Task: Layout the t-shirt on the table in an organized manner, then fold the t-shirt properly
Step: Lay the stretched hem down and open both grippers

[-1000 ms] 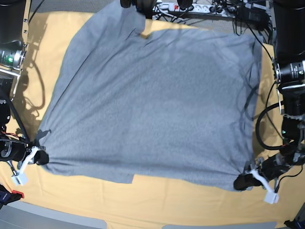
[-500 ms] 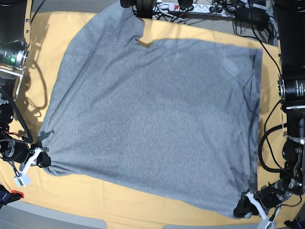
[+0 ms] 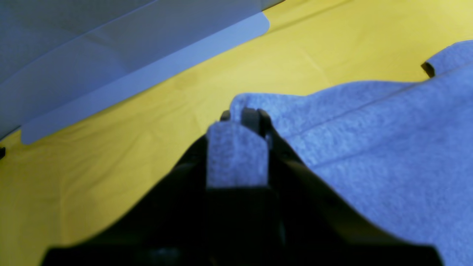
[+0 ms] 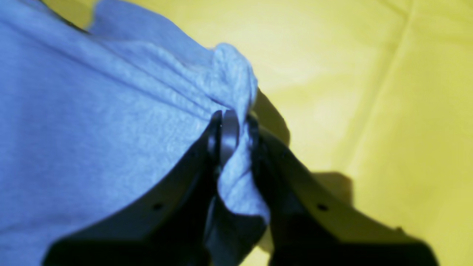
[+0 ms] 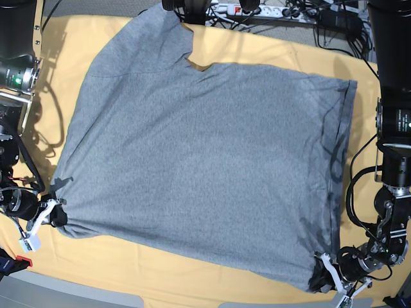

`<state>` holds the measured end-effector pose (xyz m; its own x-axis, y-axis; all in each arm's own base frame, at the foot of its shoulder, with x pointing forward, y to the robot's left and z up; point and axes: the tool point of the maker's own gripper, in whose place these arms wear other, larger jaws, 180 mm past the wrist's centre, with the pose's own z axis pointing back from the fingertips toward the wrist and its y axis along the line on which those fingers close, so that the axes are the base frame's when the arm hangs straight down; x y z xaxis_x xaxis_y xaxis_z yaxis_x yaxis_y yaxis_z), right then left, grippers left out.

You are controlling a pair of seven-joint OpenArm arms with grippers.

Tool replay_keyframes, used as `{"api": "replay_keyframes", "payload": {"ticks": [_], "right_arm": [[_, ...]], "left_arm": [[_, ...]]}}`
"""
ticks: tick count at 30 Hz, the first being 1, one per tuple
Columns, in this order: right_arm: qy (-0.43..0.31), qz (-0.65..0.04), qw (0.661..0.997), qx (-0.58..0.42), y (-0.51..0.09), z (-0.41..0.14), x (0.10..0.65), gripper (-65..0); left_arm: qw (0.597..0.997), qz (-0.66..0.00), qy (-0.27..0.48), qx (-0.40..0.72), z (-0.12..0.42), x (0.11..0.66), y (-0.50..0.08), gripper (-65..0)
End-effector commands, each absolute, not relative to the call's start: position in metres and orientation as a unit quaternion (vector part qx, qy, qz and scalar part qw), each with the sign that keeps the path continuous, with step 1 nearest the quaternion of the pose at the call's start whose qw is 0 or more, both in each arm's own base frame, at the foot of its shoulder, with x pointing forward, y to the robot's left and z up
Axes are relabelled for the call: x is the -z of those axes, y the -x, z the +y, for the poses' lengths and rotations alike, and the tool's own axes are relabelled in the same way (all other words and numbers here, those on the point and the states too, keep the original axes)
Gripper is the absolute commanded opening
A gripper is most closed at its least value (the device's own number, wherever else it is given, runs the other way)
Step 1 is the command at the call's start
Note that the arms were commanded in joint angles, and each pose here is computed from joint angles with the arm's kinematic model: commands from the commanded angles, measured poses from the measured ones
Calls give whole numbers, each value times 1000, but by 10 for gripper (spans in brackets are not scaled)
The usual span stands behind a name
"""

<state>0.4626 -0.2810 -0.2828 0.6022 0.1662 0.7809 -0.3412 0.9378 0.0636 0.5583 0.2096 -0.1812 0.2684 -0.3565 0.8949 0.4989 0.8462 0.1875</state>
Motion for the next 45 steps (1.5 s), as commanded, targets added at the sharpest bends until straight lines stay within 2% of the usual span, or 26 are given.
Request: {"api": "replay_keyframes", "payload": {"ticks": [1, 2, 3, 6, 7, 8, 9, 14, 17, 20, 24, 28, 33, 36, 38, 40, 43, 45], "right_arm": [[-92, -459, 871, -146, -475, -288, 254, -650], [-87, -457, 873, -147, -474, -290, 255, -650], [-83, -454, 874, -149, -474, -290, 257, -617], [-62, -445, 883, -132, -474, -299, 262, -394], [-54, -442, 887, -127, -474, -303, 263, -324], [-44, -438, 889, -124, -473, -307, 264, -277], [-39, -437, 890, -121, -474, -310, 264, -254], [-51, -453, 882, -117, -476, -314, 250, -254], [-116, -472, 864, -132, -477, -289, 238, -257], [-177, -475, 852, -131, -479, -258, 237, -259], [-199, -465, 850, -149, -487, -208, 256, -261], [-183, -470, 850, -153, -498, -179, 268, -261], [-129, -501, 846, -129, -515, -180, 267, -261], [-67, -488, 866, -90, -518, -205, 277, -260], [-59, -462, 881, -84, -513, -212, 286, -261], [-101, -447, 882, -109, -504, -201, 286, -279], [-182, -431, 867, -173, -486, -184, 279, -321], [-210, -413, 871, -165, -476, -189, 277, -321]], "left_arm": [[781, -570, 55, 250, 219, 158, -565, -650], [787, -566, 50, 239, 223, 166, -565, -650], [794, -562, 45, 230, 227, 175, -563, -592], [817, -540, 25, 201, 245, 202, -556, -309], [826, -530, 16, 190, 252, 210, -554, -247], [833, -522, 7, 181, 260, 216, -551, -220], [839, -515, 0, 177, 267, 219, -548, -217], [851, -502, -6, 152, 302, 213, -537, -217], [848, -510, 25, 141, 308, 206, -531, -217], [859, -490, 57, 136, 303, 211, -524, -217], [864, -471, 101, 148, 285, 219, -517, -217], [874, -448, 119, 149, 275, 227, -512, -217], [875, -445, 124, 146, 274, 228, -511, -217], [876, -442, 123, 146, 275, 229, -510, -217], [876, -441, 125, 146, 274, 231, -510, -217], [874, -443, 135, 144, 271, 229, -509, -217], [868, -435, 170, 172, 257, 228, -502, -217], [864, -414, 194, 214, 245, 231, -490, -218]]}}
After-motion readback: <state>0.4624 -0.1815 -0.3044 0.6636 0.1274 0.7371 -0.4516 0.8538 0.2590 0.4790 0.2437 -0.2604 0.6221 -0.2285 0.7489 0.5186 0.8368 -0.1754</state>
